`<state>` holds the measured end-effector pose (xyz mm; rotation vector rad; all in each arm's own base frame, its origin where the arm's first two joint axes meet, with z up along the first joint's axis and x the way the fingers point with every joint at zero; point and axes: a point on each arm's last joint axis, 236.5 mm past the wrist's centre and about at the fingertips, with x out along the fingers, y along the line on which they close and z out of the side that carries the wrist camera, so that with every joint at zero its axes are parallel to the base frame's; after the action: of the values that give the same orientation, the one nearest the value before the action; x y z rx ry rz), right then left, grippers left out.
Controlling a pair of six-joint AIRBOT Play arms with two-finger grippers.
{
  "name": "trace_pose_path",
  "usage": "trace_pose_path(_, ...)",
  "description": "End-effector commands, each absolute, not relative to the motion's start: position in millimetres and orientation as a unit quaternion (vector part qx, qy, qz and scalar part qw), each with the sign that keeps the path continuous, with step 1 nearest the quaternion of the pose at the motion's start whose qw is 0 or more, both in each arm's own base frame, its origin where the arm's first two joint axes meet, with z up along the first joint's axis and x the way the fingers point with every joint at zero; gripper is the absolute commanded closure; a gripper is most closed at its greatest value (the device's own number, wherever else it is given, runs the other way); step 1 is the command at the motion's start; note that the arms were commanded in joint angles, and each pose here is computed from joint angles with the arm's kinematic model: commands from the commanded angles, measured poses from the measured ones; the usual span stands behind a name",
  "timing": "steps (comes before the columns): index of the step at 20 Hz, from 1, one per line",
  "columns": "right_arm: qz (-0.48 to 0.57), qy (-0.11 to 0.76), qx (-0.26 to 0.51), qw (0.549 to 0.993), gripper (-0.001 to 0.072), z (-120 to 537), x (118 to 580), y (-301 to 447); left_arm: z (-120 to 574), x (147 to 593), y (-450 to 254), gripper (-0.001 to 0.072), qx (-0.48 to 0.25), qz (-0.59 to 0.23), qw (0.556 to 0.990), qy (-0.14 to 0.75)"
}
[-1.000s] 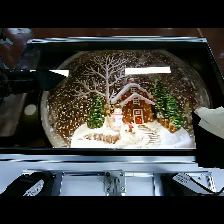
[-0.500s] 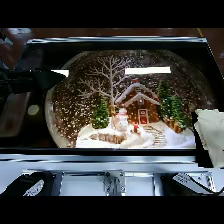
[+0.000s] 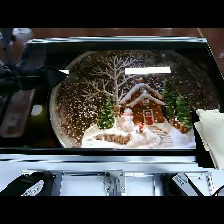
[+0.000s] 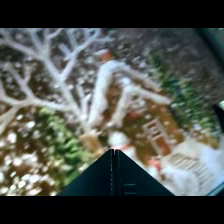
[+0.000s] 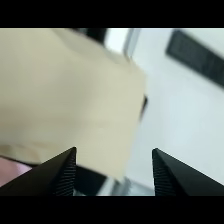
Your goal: Fold the shirts.
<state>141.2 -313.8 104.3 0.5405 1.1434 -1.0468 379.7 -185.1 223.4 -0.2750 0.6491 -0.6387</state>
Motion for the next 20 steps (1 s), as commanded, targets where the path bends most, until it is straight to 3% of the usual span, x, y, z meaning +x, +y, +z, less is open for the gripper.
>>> trace_pose_path(1,-0.385,0.314,0.167,0.851,0.0167,222,263,-304,143,397,-160,0.0672,-0.053,-0.196,0.888,0.413)
trace_pose_path(3,-0.263,0.345,0.139,0.89,0.0123,215,326,-230,92,383,-157,0.0671,0.028,-0.15,0.851,0.502)
trace_pose_path(5,-0.162,0.434,0.107,0.88,0.004,175,357,-152,63,370,-158,0.0639,0.094,-0.122,0.814,0.559)
trace_pose_path(6,-0.126,0.477,0.086,0.865,0.004,154,364,-122,55,368,-161,0.0367,0.115,-0.12,0.804,0.571)
trace_pose_path(7,-0.101,0.511,0.067,0.851,0.004,137,367,-100,52,367,-164,0.0042,0.118,-0.121,0.799,0.577)
trace_pose_path(8,-0.081,0.541,0.052,0.835,0.004,122,367,-83,52,368,-164,0.0006,0.118,-0.12,0.798,0.578)
trace_pose_path(11,-0.04,0.607,0.023,0.794,0.0041,90,361,-47,54,374,-152,0.0006,0.108,-0.108,0.802,0.577)
trace_pose_path(20,-0.012,0.608,0.002,0.794,0.0041,87,366,-22,51,375,-151,0.0006,0.105,-0.106,0.8,0.581)
